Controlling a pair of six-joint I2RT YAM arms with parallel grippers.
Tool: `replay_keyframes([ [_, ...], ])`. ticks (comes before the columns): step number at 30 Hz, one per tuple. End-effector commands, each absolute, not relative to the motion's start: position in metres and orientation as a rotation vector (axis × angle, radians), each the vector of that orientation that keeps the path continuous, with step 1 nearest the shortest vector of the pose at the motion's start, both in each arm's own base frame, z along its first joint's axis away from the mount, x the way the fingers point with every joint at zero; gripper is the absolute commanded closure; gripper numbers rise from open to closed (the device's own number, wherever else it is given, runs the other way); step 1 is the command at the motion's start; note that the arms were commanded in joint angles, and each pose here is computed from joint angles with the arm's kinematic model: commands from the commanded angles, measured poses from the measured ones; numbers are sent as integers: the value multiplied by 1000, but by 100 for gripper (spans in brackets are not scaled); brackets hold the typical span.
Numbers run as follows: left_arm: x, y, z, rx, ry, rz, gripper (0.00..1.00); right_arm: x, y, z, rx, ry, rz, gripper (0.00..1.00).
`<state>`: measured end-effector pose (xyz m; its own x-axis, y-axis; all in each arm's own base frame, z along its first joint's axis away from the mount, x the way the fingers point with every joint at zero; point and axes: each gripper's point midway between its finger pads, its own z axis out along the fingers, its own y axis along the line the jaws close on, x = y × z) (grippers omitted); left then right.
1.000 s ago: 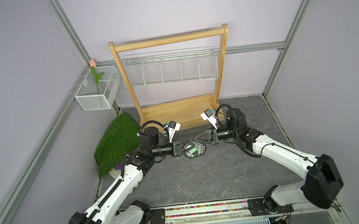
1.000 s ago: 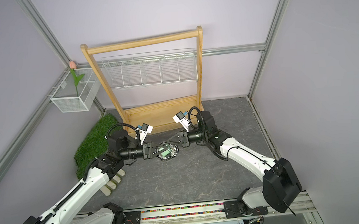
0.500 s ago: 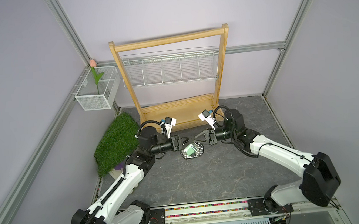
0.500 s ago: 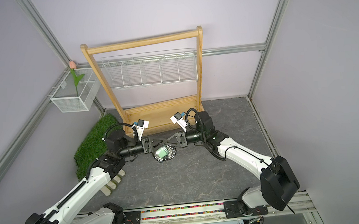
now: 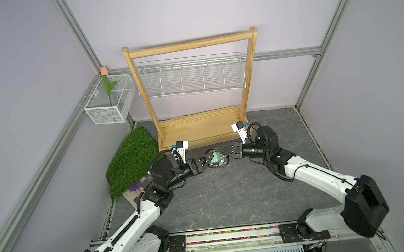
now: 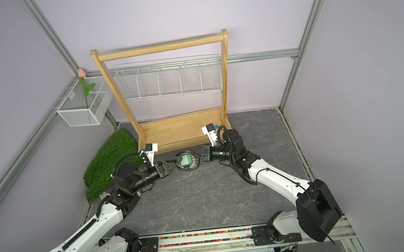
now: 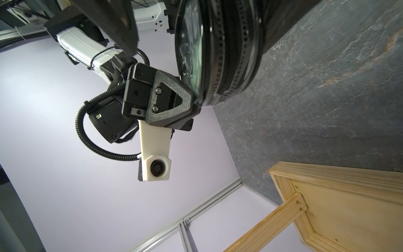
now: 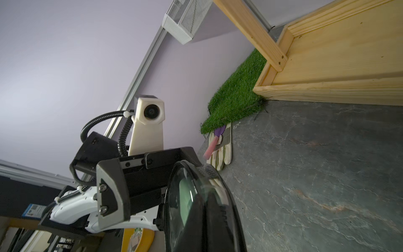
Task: Pack away charging kits
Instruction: Adjust the storage bag.
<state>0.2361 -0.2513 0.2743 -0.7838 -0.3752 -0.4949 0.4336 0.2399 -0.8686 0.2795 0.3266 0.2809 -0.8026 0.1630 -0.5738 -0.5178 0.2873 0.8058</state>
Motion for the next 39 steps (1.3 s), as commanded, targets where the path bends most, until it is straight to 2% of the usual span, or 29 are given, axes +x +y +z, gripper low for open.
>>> replay_keyframes([
  [1,252,-250,271,-95,1818,-1634,16,299,321,316,-166,1828,1591,94],
  [10,277,-260,258,-147,1776,-1630,18,299,342,294,-99,1854,1638,94],
  [12,282,-262,261,-165,1740,-1652,21,298,347,289,-69,1845,1664,94],
  [14,285,-263,264,-177,1715,-1675,31,298,349,285,-48,1841,1671,94],
  [16,286,-264,266,-185,1698,-1702,36,300,349,279,-21,1855,1658,94],
  [19,285,-264,268,-189,1684,-1724,49,302,346,278,-9,1851,1645,94],
  [24,284,-255,273,-225,1671,-1693,76,295,348,285,-68,1857,1654,93],
  [25,283,-252,275,-228,1665,-1691,80,293,347,286,-85,1867,1646,85],
  [27,282,-248,282,-222,1675,-1693,82,286,345,293,-157,1886,1614,63],
  [30,278,-243,292,-180,1714,-1706,83,272,332,306,-295,1923,1497,49],
  [35,262,-248,311,10,1840,-1771,86,238,308,317,-607,1956,1265,45],
  [39,240,-261,332,201,1885,-1889,90,213,301,316,-833,1968,1133,52],
])
